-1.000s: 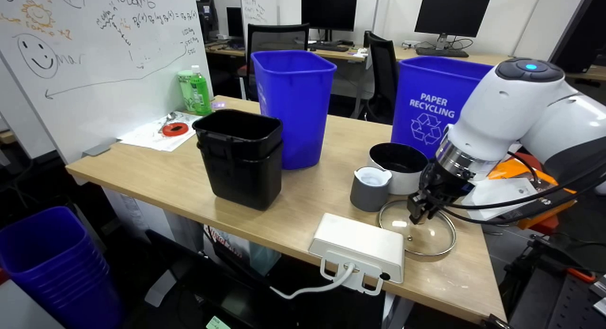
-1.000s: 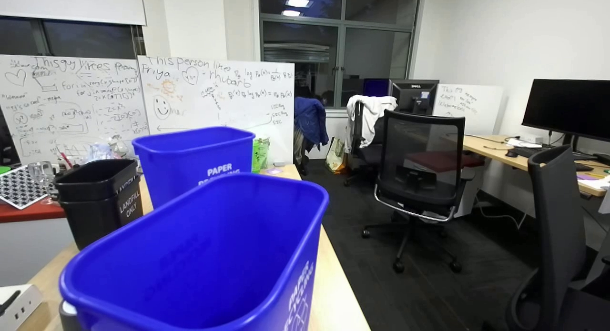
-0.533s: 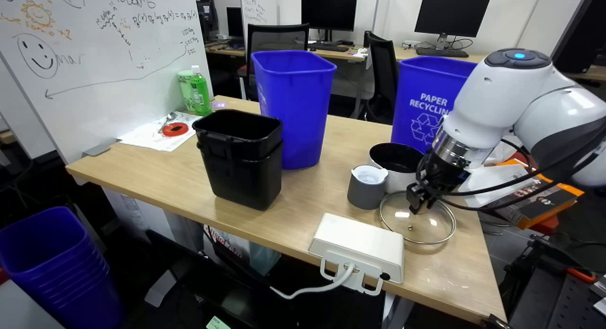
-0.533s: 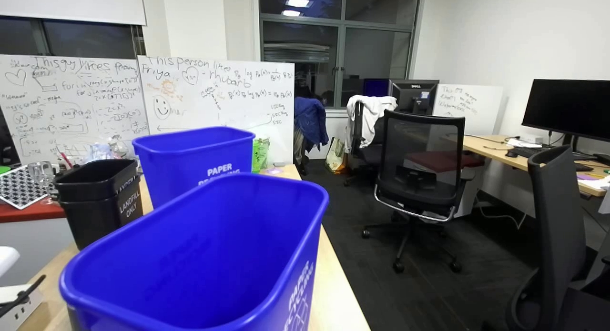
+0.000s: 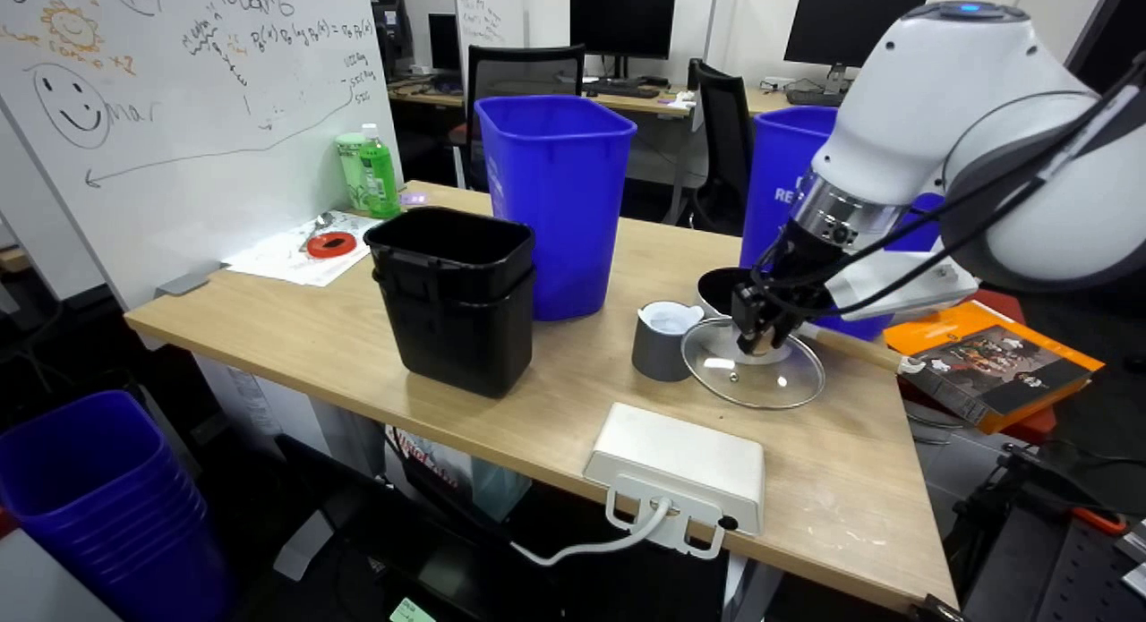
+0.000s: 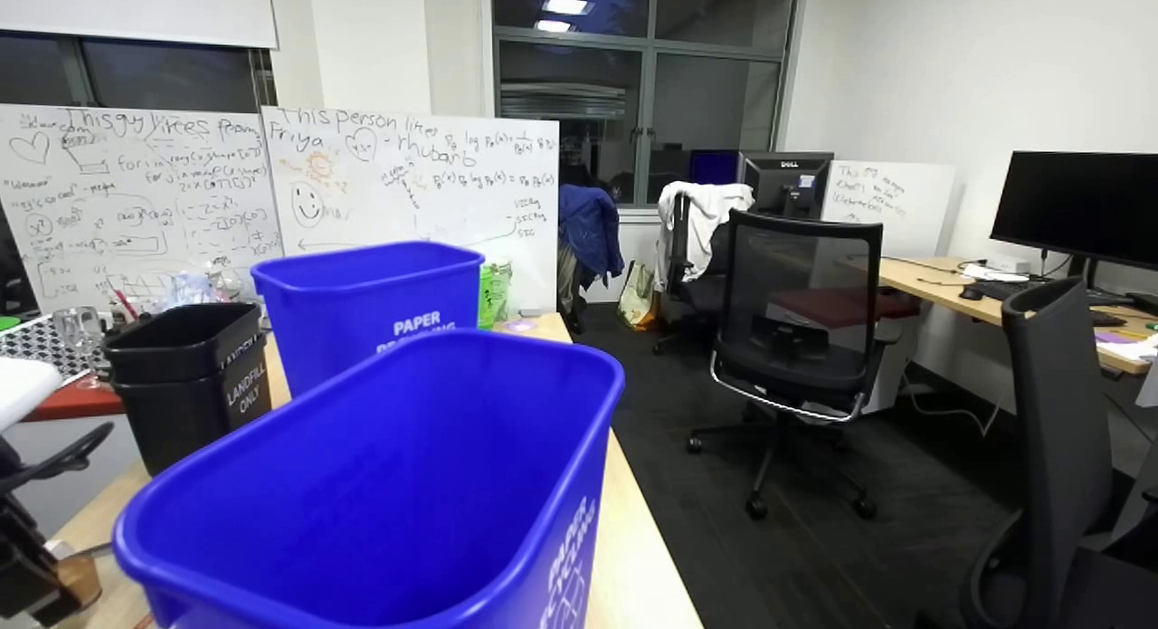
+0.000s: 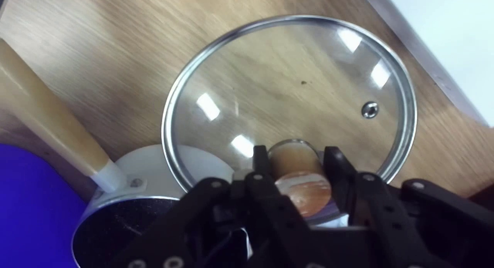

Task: Pick up the white object from the mug and put it in the pot, then close the lid of the pot

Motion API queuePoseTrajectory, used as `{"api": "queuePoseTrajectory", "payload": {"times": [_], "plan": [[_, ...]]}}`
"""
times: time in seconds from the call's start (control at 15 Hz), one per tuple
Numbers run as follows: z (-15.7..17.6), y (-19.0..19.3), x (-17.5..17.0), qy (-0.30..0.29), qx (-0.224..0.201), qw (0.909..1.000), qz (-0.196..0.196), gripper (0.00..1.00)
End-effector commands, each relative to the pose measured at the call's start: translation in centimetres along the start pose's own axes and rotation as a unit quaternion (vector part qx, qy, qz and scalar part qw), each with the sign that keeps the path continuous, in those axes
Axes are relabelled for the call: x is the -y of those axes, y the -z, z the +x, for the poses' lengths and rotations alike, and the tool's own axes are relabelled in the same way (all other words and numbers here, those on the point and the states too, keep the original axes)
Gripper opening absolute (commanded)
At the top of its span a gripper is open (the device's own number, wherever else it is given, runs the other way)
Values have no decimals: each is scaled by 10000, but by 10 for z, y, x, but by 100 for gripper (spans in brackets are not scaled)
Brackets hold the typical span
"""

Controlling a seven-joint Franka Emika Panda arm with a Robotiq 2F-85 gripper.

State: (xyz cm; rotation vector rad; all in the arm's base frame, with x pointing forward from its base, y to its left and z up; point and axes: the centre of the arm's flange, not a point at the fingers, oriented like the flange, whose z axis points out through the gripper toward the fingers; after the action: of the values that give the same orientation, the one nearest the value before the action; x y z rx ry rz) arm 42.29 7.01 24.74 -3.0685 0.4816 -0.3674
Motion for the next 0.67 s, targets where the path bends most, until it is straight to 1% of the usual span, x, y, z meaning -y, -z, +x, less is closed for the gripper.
{"api": "queuePoseTrajectory", "payload": {"times": [0.0, 0.13, 0.27, 0.47, 0.6], "plan": [[26, 38, 4, -52, 66, 9999, 118, 14], [36, 49, 6, 42, -119, 9999, 92, 14], [44, 54, 0, 175, -369, 9992, -48, 14], [49, 49, -13, 299, -583, 9974, -305, 14], [50, 41, -18, 309, -785, 9956, -400, 14]]}}
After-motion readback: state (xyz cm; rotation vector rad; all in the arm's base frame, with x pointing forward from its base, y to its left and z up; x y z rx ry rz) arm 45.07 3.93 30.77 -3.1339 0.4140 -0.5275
